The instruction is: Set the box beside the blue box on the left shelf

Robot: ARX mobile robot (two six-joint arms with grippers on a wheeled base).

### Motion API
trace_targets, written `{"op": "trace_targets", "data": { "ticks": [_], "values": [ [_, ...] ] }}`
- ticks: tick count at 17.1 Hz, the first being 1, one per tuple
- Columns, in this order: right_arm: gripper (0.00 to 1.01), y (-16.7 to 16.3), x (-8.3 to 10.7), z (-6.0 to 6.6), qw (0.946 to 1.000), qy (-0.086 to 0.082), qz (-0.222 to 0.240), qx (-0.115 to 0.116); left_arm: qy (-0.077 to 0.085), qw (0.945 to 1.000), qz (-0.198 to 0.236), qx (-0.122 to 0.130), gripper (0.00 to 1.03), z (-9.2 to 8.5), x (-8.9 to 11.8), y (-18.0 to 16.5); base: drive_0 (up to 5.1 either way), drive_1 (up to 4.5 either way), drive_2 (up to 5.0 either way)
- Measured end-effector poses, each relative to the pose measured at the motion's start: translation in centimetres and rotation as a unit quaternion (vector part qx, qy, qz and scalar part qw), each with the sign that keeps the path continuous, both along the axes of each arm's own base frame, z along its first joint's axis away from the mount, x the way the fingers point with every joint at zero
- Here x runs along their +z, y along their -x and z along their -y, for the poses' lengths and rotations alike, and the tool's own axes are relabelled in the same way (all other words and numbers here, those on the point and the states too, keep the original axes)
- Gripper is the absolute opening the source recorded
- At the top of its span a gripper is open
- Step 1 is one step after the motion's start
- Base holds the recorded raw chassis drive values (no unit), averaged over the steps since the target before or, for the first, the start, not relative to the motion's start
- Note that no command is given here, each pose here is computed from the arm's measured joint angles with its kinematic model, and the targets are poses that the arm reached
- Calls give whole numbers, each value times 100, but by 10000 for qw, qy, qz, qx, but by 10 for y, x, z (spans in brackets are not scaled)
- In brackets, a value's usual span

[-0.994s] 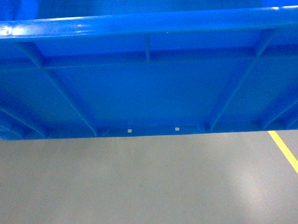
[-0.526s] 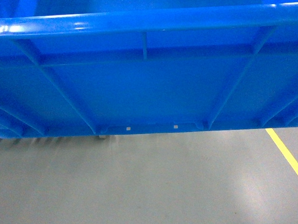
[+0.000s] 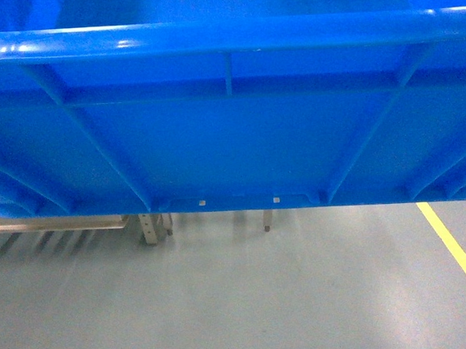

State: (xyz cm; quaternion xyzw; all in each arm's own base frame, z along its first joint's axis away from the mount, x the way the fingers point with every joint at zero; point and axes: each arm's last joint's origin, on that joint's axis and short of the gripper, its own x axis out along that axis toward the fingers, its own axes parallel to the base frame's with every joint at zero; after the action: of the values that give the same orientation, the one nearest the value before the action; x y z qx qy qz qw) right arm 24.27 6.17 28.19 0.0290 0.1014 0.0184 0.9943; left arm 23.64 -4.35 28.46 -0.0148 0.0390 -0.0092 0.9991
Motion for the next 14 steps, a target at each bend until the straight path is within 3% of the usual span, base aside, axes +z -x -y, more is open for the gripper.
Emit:
{"op": "trace_targets", "data": {
  "ticks": [13, 14],
  "values": [
    [8, -1, -2, 0, 10000, 11, -51, -3, -9, 10000, -35, 2, 16, 0, -2, 0, 0, 428, -427],
    [8, -1, 0, 0, 10000, -4, 9, 0, 4, 10000, 13, -11, 16, 0, -1, -1, -490, 242, 242]
  ]
}}
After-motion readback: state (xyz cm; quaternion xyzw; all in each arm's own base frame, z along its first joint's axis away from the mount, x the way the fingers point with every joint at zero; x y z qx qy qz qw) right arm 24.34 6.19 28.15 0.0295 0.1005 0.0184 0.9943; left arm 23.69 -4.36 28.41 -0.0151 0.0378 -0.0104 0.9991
